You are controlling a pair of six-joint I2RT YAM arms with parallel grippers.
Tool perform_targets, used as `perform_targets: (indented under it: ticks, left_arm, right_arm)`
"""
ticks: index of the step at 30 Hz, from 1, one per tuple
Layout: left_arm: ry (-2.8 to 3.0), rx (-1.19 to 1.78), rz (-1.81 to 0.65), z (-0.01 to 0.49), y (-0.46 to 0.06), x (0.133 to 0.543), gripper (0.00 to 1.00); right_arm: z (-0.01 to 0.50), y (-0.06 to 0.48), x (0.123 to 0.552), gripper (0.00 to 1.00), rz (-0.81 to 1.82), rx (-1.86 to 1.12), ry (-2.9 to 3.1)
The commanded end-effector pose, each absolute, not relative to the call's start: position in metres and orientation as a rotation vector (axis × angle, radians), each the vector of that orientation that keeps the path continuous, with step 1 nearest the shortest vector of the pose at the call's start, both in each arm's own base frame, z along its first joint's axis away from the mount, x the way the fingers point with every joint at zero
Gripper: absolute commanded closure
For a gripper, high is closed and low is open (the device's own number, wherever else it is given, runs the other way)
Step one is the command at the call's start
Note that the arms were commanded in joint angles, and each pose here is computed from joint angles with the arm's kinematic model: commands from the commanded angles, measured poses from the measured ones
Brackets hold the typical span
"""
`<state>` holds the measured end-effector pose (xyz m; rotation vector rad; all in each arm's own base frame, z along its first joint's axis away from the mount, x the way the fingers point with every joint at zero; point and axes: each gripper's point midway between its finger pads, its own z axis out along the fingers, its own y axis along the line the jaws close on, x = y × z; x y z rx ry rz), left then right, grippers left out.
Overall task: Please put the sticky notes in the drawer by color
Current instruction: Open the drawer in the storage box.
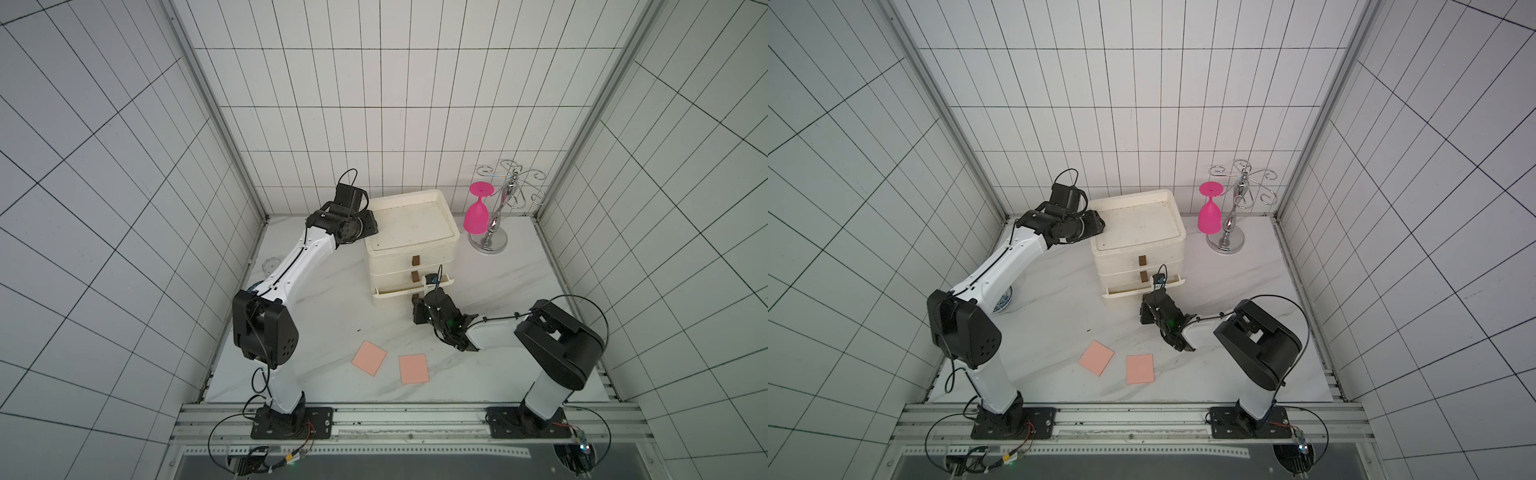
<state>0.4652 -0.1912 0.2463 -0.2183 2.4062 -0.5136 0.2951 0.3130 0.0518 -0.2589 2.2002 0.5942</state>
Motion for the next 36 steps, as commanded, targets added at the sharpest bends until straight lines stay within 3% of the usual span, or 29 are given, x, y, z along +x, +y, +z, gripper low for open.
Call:
perform_targets:
  ticks: [1, 9, 22, 26, 28, 30, 31, 34, 36]
  left_arm:
    - [2.706, -0.194, -0.392, 0.165, -0.186, 0.427, 0.46]
    - [2.701, -0.193, -0.399, 0.167, -0.187, 0.428, 0.46]
    - [2.706, -0.202, -0.428, 0.163, -0.193, 0.433, 0.46]
    - [2.705, -0.205, -0.433, 0.162, -0.194, 0.433, 0.46]
    - [2.705, -0.206, -0.436, 0.163, -0.195, 0.432, 0.46]
    - [2.702, -0.198, -0.449, 0.166, -0.198, 0.43, 0.46]
    - [2.695, -0.195, -0.454, 0.17, -0.199, 0.43, 0.45]
    - [2.664, -0.191, -0.463, 0.186, -0.197, 0.428, 0.39]
    - [2.631, -0.191, -0.469, 0.201, -0.193, 0.427, 0.36]
  right_arm:
    - [0.07, 0.32, 0.306, 0.94, 0.619, -0.239, 2.145]
    - [0.074, 0.303, 0.285, 1.0, 0.635, -0.239, 2.162]
    - [0.059, 0.269, 0.187, 1.0, 0.62, -0.274, 2.37]
    - [0.057, 0.26, 0.175, 1.0, 0.607, -0.274, 2.407]
    - [0.063, 0.258, 0.175, 0.89, 0.59, -0.291, 2.4]
    - [0.072, 0.257, 0.178, 0.65, 0.558, -0.315, 2.392]
    - [0.077, 0.257, 0.178, 0.59, 0.543, -0.333, 2.393]
    - [0.089, 0.252, 0.173, 0.47, 0.511, -0.374, 2.407]
    - [0.095, 0.249, 0.167, 0.44, 0.489, -0.408, 2.419]
